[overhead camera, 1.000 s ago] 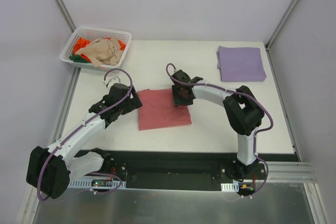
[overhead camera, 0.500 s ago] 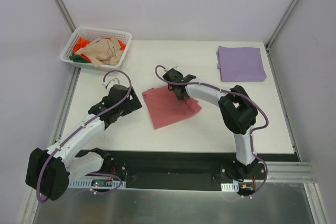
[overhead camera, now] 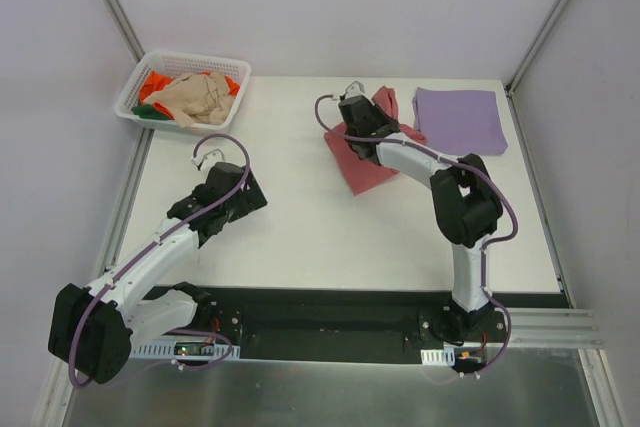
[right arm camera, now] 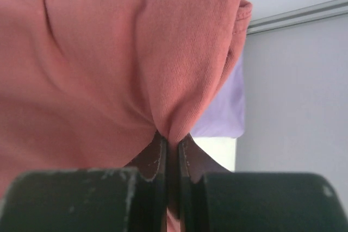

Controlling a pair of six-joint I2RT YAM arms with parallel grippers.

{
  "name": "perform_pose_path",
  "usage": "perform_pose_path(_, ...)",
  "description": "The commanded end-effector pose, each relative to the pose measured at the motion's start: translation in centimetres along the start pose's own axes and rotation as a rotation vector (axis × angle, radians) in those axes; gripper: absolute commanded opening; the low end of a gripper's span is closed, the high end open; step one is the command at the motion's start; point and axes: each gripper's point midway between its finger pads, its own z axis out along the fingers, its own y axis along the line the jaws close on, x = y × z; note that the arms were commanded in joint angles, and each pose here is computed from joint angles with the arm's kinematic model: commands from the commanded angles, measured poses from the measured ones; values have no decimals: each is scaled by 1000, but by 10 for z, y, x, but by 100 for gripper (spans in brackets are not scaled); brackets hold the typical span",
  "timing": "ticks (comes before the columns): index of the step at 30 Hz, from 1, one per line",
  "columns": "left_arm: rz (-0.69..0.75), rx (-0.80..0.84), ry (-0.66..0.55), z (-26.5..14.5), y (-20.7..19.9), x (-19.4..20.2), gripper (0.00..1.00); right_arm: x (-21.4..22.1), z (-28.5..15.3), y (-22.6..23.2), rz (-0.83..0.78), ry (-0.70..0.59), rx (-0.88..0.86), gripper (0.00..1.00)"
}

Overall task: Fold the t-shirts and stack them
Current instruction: Put the neatly folded tshirt into the corner of the board with the right arm

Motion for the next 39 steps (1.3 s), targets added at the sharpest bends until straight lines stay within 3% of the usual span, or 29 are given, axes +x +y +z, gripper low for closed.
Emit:
perform_pose_path(1, 29, -39, -50, -5, 7, -10, 99, -35, 22, -76, 29, -63, 209, 0)
perform_pose_path(13, 53, -110, -93, -7, 12, -28, 99, -51, 61, -160, 82, -42, 355, 0)
perform_pose_path(25, 65, -121, -94, -8, 13, -31, 99, -57, 31, -210, 126, -24, 422, 0)
perform_pose_path(39, 61, -113, -87, -8, 12, -28, 99, -53, 12, -233, 213, -4, 367, 0)
